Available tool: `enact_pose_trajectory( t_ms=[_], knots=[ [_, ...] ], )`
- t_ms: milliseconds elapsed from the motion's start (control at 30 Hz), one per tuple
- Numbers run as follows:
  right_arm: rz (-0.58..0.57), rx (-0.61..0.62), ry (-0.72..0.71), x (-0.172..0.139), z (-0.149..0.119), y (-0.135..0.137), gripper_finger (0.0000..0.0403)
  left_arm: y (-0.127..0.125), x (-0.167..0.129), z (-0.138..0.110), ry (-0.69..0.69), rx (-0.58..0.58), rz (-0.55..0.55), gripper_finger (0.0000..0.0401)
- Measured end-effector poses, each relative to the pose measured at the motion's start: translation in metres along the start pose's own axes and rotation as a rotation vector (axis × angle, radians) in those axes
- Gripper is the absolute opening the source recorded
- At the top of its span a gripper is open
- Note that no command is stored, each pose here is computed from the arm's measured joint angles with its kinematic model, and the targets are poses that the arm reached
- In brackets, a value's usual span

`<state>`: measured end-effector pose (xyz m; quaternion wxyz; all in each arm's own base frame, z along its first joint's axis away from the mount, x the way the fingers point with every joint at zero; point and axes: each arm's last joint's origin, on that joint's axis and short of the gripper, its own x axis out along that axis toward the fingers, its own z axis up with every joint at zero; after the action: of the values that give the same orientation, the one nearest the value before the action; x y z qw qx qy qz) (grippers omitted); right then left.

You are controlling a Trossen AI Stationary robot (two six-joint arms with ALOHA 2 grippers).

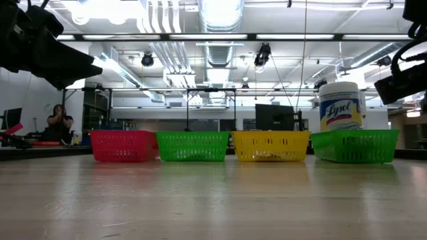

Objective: Pick & Place First Aid Supplies
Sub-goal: Put the orange ointment pack into the yellow bin

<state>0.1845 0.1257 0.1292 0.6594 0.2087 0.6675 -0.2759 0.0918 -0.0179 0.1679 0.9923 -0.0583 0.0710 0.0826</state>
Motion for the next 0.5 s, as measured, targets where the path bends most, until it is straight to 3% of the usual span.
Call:
enact_pose_trajectory(
  t_ms=[300, 500],
  knots=[
    [0.014, -0.021, -0.002, -0.001, 0.0, 0.0, 0.0084, 0.0, 0.0, 0.0, 0.0, 0.0, 0.0, 0.0188],
    [0.063, -0.057, -0.014, -0.013, 0.001, 0.002, 0.0095, 0.0, 0.0, 0.0, 0.0, 0.0, 0.0, 0.0188]
  ],
)
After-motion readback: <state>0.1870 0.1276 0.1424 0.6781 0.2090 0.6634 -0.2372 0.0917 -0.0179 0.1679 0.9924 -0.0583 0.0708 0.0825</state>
